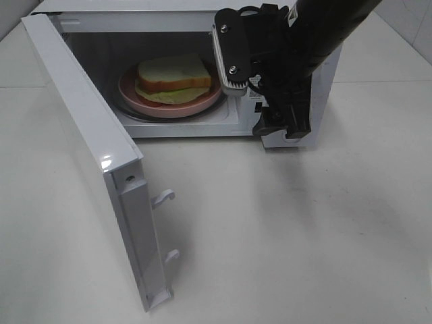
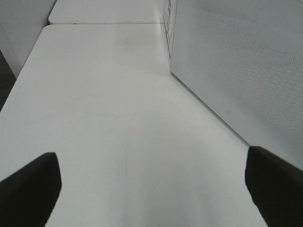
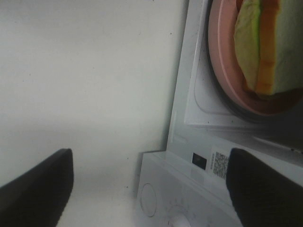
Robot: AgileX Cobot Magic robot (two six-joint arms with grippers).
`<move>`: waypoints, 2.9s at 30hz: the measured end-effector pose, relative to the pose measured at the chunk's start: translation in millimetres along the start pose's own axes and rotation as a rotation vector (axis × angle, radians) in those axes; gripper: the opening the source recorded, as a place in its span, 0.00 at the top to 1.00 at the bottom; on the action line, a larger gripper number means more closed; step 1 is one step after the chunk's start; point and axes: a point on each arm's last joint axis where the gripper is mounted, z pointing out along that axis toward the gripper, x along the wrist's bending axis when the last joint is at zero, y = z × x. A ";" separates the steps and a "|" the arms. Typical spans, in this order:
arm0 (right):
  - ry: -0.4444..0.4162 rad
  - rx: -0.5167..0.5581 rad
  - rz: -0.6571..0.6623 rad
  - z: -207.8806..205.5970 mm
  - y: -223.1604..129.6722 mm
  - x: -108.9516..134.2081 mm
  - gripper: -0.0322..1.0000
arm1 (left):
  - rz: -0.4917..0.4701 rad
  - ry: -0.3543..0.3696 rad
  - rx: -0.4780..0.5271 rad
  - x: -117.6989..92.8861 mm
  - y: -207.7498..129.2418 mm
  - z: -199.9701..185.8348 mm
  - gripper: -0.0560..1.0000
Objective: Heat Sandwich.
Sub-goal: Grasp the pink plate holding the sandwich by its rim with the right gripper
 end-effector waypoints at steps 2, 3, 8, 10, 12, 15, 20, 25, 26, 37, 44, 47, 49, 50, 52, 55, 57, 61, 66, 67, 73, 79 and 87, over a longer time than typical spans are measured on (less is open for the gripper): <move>-0.009 -0.010 -0.005 4.3 4.5 -2.5 0.16 | 0.000 0.000 0.000 0.0 0.0 0.0 0.01; -0.014 -0.015 -0.003 5.6 5.8 -4.2 0.16 | 0.000 0.000 0.000 0.0 0.0 0.0 0.01; -0.015 -0.030 -0.004 14.7 13.6 -9.6 0.16 | 0.000 0.000 0.000 0.0 0.0 0.0 0.01; -0.021 -0.039 -0.009 23.3 19.0 -12.2 0.16 | 0.000 0.000 0.000 0.0 0.0 0.0 0.01; -0.026 -0.042 -0.011 28.4 20.6 -13.4 0.16 | 0.000 0.000 0.000 0.0 0.0 0.0 0.01; -0.044 -0.052 -0.008 36.6 22.5 -15.5 0.16 | 0.000 0.000 0.000 0.0 0.0 0.0 0.01; -0.050 -0.056 -0.005 53.1 23.1 -14.9 0.16 | 0.000 0.000 0.000 0.0 0.0 0.0 0.01; -0.082 -0.070 -0.004 62.6 24.9 -17.8 0.17 | 0.000 0.000 0.000 0.0 0.0 0.0 0.01; -0.090 -0.073 -0.004 66.1 26.1 -20.2 0.17 | 0.000 0.000 0.000 0.0 0.0 0.0 0.01; -0.096 -0.081 0.009 89.0 34.4 -30.7 0.17 | 0.000 0.000 0.000 0.0 0.0 0.0 0.01; -0.086 -0.102 0.023 109.6 48.5 -36.1 0.18 | 0.000 0.000 0.000 0.0 0.0 0.0 0.01; -0.085 -0.104 0.019 113.8 51.7 -38.2 0.18 | 0.000 0.000 0.000 0.0 0.0 0.0 0.01; -0.084 -0.106 0.018 120.4 55.7 -40.4 0.18 | 0.000 0.000 0.000 0.0 0.0 0.0 0.01; -0.084 -0.106 0.018 120.4 55.7 -40.4 0.18 | 0.000 0.000 0.000 0.0 0.0 0.0 0.01; -0.086 -0.108 0.023 122.2 57.2 -43.4 0.19 | 0.000 0.000 0.000 0.0 0.0 0.0 0.01; -0.084 -0.107 0.032 127.2 58.9 -46.6 0.19 | 0.000 0.000 0.000 0.0 0.0 0.0 0.01; -0.074 -0.103 0.032 132.6 60.0 -48.2 0.19 | 0.000 0.000 0.000 0.0 0.0 0.0 0.01; -0.064 -0.098 0.031 138.3 60.7 -48.8 0.19 | 0.000 0.000 0.000 0.0 0.0 0.0 0.01; -0.054 -0.084 0.019 146.4 61.0 -50.2 0.19 | 0.000 0.000 0.000 0.0 0.0 0.0 0.01; -0.056 -0.083 0.016 147.3 61.3 -51.1 0.19 | 0.000 0.000 0.000 0.0 0.0 0.0 0.01; -0.042 -0.069 0.019 155.4 58.5 -53.1 0.19 | 0.000 0.000 0.000 0.0 0.0 0.0 0.01; -0.034 -0.057 0.027 162.9 52.9 -54.8 0.21 | 0.000 0.000 0.000 0.0 0.0 0.0 0.01; -0.020 -0.046 0.079 170.0 46.7 -53.4 0.39 | 0.000 0.000 0.000 0.0 0.0 0.0 0.01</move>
